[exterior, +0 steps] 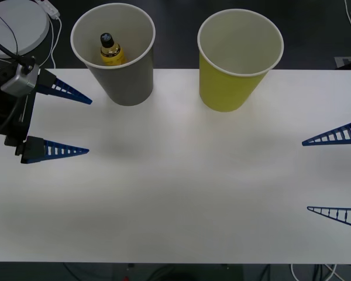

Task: Put the can into the green bin and the plastic bottle into the gray bin

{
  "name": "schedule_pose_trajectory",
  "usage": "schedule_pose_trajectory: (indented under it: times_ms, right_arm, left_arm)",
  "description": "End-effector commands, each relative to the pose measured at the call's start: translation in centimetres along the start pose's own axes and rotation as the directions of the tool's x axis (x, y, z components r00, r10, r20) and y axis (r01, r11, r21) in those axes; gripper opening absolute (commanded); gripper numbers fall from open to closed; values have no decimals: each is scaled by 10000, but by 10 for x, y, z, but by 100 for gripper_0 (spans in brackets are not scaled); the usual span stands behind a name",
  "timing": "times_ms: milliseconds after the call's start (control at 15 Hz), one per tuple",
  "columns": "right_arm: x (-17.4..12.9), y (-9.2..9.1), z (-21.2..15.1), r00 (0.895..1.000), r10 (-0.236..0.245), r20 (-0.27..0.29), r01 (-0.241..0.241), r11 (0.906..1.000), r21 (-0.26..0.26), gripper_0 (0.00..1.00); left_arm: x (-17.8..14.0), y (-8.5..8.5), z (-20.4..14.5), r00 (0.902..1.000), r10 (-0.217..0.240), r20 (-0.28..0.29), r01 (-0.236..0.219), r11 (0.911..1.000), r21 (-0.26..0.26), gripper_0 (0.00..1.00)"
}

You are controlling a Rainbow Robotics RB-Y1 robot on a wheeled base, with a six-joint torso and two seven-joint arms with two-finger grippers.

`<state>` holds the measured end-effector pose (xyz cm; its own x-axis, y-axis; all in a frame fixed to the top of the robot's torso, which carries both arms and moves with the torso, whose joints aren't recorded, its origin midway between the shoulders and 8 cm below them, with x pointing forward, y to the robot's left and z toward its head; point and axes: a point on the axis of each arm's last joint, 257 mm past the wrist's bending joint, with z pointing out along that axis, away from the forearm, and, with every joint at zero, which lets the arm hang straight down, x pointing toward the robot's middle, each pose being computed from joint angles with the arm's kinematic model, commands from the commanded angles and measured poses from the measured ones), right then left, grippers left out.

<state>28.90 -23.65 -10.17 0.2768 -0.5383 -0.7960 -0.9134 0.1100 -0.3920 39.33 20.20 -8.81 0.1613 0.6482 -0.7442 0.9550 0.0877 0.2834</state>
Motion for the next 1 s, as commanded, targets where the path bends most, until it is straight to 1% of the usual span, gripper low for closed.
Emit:
schedule_pose_trajectory:
  times_ms: [67, 267, 400, 667, 867, 1000]
  right_arm:
    - [0, 0, 0, 10000, 0, 0, 0, 10000, 0, 100]
    - [0, 0, 0, 10000, 0, 0, 0, 10000, 0, 100]
    - [0, 0, 0, 10000, 0, 0, 0, 10000, 0, 100]
    - [0, 0, 0, 10000, 0, 0, 0, 10000, 0, 100]
    - [0, 0, 0, 10000, 0, 0, 0, 10000, 0, 100]
    - [0, 0, 0, 10000, 0, 0, 0, 10000, 0, 100]
  left_arm:
    - [5, -12, 1, 9995, 182, -244, -182, 9998, 34, 100]
    - [7, -24, 3, 9989, 277, -370, -273, 9996, 115, 100]
    - [7, -29, 0, 9989, 306, -352, -304, 9995, 65, 100]
    - [4, -44, -9, 9983, 449, -360, -451, 9990, -54, 100]
    - [4, -55, -19, 9969, 592, -516, -590, 9982, 49, 100]
    - [3, -61, -25, 9967, 594, -550, -586, 9981, 169, 100]
